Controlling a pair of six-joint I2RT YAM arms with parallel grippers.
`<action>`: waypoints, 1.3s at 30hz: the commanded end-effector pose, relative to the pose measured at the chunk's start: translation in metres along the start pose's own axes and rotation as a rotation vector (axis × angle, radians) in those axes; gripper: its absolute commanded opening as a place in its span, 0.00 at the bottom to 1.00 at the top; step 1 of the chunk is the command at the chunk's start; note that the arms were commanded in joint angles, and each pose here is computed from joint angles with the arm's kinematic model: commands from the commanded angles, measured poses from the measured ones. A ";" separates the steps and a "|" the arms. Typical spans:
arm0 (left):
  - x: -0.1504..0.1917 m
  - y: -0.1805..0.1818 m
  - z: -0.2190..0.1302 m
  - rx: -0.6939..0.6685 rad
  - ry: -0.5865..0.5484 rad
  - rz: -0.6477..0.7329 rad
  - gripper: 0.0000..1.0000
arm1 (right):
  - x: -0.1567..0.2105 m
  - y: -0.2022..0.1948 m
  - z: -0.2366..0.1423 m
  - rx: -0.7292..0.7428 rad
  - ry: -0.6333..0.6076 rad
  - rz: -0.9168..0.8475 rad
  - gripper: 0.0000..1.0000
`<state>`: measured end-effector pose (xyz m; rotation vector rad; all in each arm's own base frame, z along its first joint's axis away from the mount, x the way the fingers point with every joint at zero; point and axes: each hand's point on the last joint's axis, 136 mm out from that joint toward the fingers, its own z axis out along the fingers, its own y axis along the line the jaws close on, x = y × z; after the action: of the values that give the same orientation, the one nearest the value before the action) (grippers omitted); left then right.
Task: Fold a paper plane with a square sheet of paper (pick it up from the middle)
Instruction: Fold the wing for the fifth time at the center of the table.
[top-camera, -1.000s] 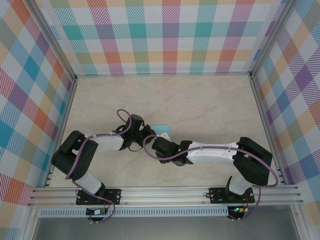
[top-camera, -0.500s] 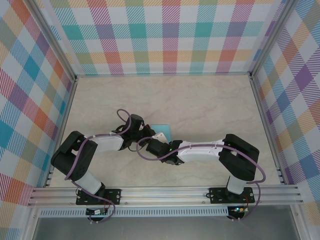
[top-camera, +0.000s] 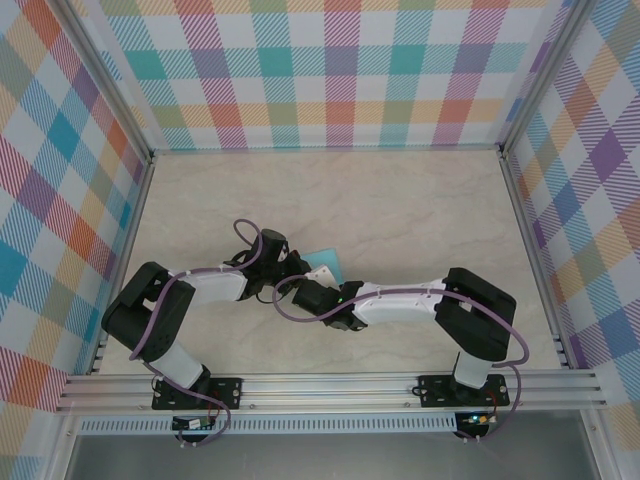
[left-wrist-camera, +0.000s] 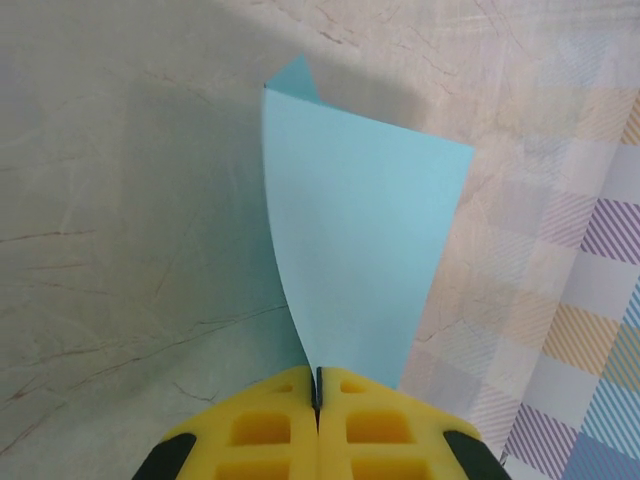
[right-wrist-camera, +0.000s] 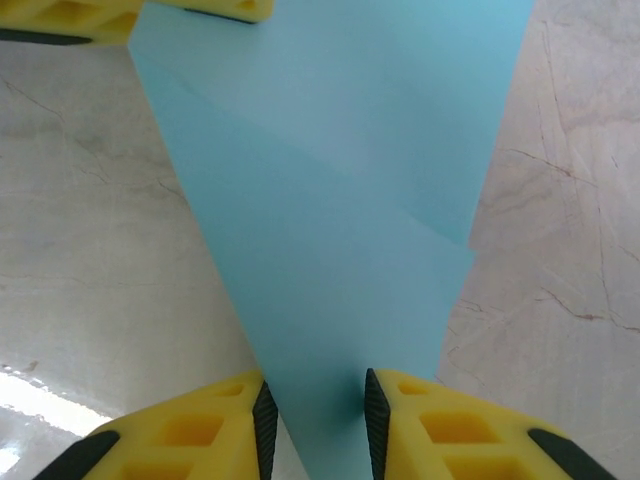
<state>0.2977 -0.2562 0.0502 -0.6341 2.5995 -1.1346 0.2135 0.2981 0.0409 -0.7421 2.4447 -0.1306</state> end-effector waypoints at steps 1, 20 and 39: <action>-0.001 -0.009 -0.004 0.010 -0.006 0.015 0.03 | -0.001 -0.002 0.001 0.030 0.002 0.004 0.30; 0.000 -0.011 -0.006 0.013 -0.002 0.017 0.04 | -0.004 -0.003 -0.001 0.025 -0.020 0.024 0.17; -0.008 -0.012 -0.048 -0.052 -0.092 0.056 0.70 | -0.013 -0.001 -0.027 -0.452 -0.111 0.174 0.03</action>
<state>0.2894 -0.2338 0.0914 -0.5936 2.5468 -1.0374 0.2158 0.2871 0.0637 -0.6313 2.4709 0.3700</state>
